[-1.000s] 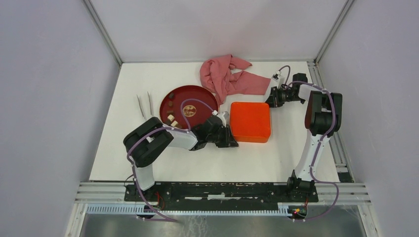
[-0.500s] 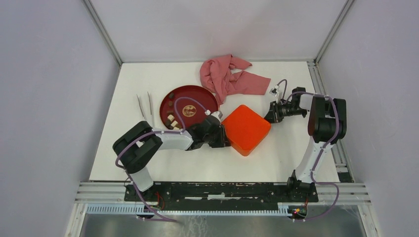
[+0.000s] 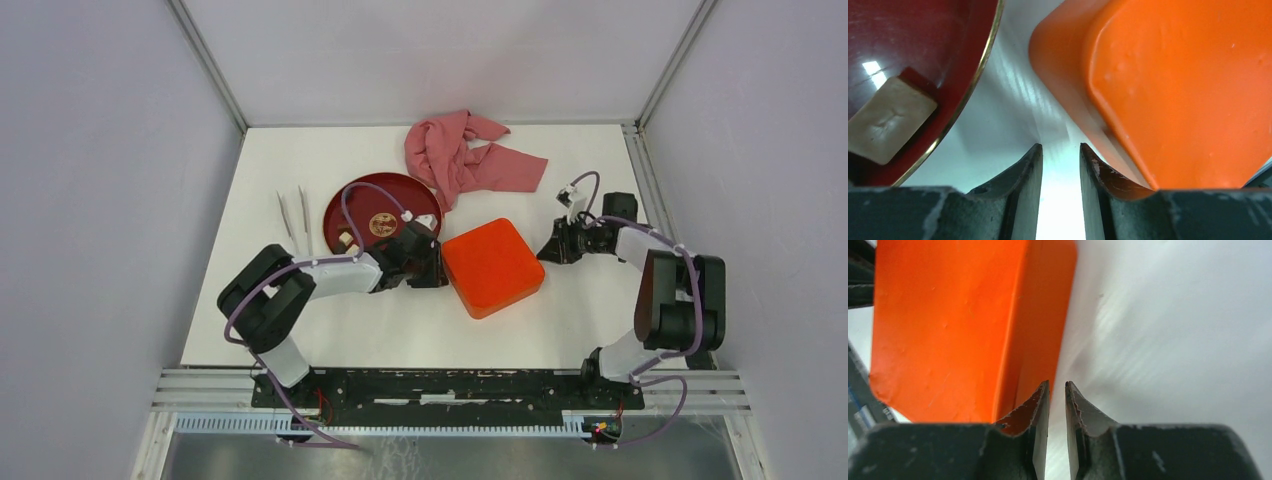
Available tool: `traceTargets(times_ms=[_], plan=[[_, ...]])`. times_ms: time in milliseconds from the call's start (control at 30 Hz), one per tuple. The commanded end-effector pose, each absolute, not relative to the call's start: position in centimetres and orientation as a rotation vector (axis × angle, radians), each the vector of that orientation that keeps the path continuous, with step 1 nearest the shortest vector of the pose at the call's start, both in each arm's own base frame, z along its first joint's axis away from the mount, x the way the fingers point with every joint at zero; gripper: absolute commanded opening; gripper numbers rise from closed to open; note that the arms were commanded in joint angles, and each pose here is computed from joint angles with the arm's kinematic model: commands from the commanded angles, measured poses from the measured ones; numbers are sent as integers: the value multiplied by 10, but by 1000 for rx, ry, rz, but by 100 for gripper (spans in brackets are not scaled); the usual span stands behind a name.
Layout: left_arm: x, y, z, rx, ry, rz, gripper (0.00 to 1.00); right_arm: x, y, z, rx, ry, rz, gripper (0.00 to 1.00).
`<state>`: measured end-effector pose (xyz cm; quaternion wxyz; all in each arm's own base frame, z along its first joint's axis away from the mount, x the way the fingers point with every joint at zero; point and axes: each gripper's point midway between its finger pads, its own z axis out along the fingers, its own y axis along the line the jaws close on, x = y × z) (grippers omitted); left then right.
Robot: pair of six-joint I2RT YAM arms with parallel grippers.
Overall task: Pack the chocolate
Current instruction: Close the box lid on the packing box.
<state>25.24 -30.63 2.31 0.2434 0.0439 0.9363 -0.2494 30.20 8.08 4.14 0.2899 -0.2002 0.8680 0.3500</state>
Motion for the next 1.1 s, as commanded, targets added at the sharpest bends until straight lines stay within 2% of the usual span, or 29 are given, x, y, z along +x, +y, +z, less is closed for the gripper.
traceTargets(times_ms=[0,100,267,367,433,500,567,667,767,1067], plan=[[243,-283,27,186,2560,-594,41,345,43,76,-511,2196,575,24],[230,-279,38,185,2550,-657,44,353,29,100,-560,2123,411,31],[223,-284,82,165,2446,-806,56,354,32,141,-660,1979,343,54],[223,-291,114,145,2344,-920,69,344,52,162,-722,1888,452,74],[222,-296,130,118,2283,-1003,79,334,68,169,-735,1848,578,84],[222,-302,145,92,2231,-1082,88,327,82,171,-733,1846,685,86],[222,-307,150,62,2212,-1137,93,323,89,166,-736,1878,728,87],[223,-314,145,40,2218,-1177,95,318,94,152,-749,1940,764,88],[226,-319,137,26,2230,-1184,95,312,96,130,-759,2023,796,96],[233,-332,109,33,2300,-1170,96,300,100,89,-727,2157,878,97]])
